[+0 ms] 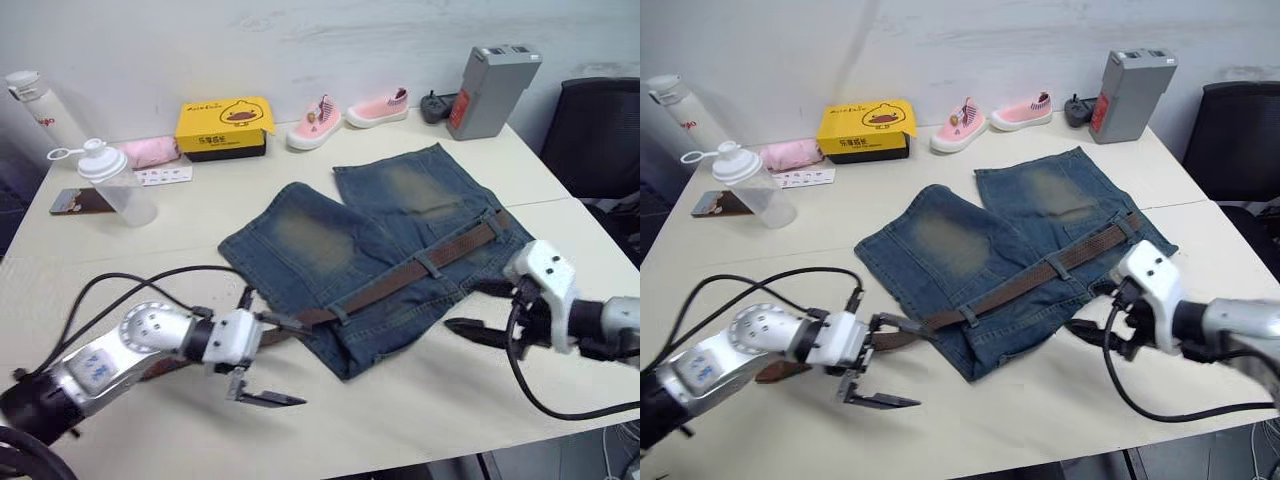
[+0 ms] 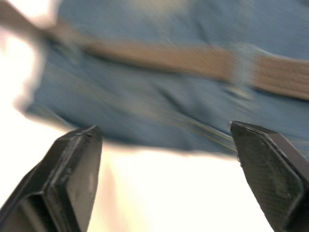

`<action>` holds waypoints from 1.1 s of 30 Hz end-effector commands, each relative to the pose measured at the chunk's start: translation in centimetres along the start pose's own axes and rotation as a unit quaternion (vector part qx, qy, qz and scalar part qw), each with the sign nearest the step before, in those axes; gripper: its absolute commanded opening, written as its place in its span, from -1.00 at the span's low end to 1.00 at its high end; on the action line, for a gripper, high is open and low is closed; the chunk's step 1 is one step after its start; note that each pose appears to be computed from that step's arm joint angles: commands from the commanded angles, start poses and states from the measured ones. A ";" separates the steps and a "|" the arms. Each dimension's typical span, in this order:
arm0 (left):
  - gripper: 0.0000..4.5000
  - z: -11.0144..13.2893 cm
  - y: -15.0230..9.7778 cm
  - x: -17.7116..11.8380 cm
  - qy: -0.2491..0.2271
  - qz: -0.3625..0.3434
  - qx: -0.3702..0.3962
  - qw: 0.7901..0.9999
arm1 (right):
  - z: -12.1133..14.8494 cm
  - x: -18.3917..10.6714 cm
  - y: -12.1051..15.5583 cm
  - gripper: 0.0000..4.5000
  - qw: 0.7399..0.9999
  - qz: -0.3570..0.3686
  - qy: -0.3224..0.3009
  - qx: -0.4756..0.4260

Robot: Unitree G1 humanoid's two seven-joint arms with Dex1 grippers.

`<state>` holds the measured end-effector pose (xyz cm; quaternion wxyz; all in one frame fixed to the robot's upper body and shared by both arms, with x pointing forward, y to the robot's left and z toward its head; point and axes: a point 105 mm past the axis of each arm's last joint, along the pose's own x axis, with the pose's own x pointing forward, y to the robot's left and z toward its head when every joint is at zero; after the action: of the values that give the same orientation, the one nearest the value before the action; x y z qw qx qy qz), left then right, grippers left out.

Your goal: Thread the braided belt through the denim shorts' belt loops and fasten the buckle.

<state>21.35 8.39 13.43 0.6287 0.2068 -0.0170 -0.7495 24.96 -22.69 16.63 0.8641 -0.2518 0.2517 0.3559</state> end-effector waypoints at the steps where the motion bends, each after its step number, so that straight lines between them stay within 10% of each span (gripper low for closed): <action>1: 1.00 0.0 1.2 1.0 0.013 -0.015 0.017 1.000 | -2.4 0.0 -3.2 0.98 0.987 -0.043 0.081 -0.135; 16: 1.00 -5.8 4.9 8.7 0.110 0.009 0.096 0.989 | -4.6 4.9 -9.8 0.98 0.902 -0.128 0.168 -0.375; 21: 0.24 -7.2 5.0 6.9 0.139 0.031 0.088 0.986 | -4.1 7.9 -10.4 1.00 0.901 -0.125 0.153 -0.386; 28: -0.93 -7.6 5.7 4.5 0.156 0.071 0.075 0.982 | -4.4 9.1 -10.4 -0.18 0.909 -0.112 0.142 -0.376; 33: -0.94 -8.6 6.5 2.0 0.184 0.095 0.071 0.976 | -3.7 9.2 -9.4 -0.98 0.917 -0.094 0.118 -0.368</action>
<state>28.48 4.38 7.42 0.6529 0.3596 -0.0052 -0.6666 37.25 -27.24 11.26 0.7004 -0.6311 0.1768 0.2826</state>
